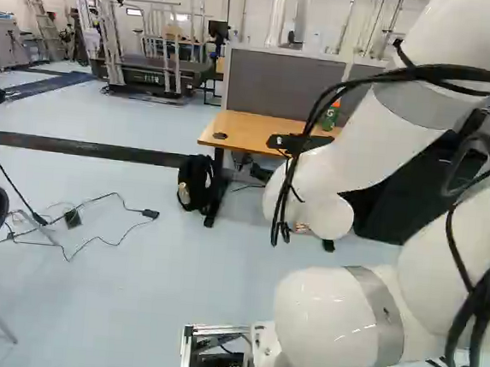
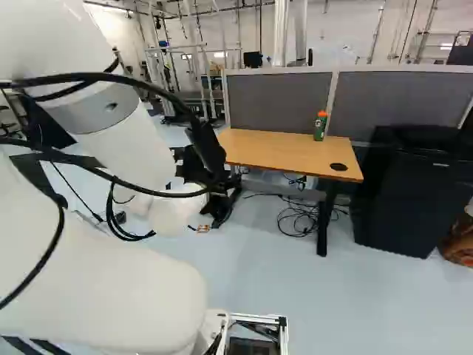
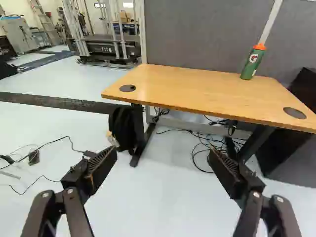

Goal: Pick up the green bottle from the table

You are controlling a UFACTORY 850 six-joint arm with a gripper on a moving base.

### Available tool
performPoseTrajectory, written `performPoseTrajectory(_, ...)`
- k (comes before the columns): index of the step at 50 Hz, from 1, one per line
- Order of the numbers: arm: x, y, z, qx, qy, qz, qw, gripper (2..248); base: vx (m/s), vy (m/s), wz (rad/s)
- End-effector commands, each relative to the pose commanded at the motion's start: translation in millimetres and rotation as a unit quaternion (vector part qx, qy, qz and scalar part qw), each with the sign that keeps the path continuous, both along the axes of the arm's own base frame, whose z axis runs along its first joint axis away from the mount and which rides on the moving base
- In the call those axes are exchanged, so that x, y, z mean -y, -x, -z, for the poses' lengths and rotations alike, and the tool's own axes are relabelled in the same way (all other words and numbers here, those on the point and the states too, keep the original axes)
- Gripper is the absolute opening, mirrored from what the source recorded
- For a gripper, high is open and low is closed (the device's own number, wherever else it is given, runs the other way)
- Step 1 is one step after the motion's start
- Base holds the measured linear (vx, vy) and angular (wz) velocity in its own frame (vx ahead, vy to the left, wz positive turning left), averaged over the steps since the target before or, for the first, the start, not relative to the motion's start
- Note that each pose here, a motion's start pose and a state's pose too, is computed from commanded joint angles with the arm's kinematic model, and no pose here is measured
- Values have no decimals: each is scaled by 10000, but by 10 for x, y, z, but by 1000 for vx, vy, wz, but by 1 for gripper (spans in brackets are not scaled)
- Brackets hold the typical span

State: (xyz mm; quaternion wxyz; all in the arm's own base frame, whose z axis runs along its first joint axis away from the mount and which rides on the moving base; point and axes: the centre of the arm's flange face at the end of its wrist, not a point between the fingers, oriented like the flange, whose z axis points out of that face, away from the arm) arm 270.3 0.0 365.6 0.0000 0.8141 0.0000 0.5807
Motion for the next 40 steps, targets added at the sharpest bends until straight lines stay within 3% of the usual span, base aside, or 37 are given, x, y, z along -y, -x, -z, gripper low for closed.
performPoseTrajectory(40,0,0,0,0,0,0,10000,247,0,0,0)
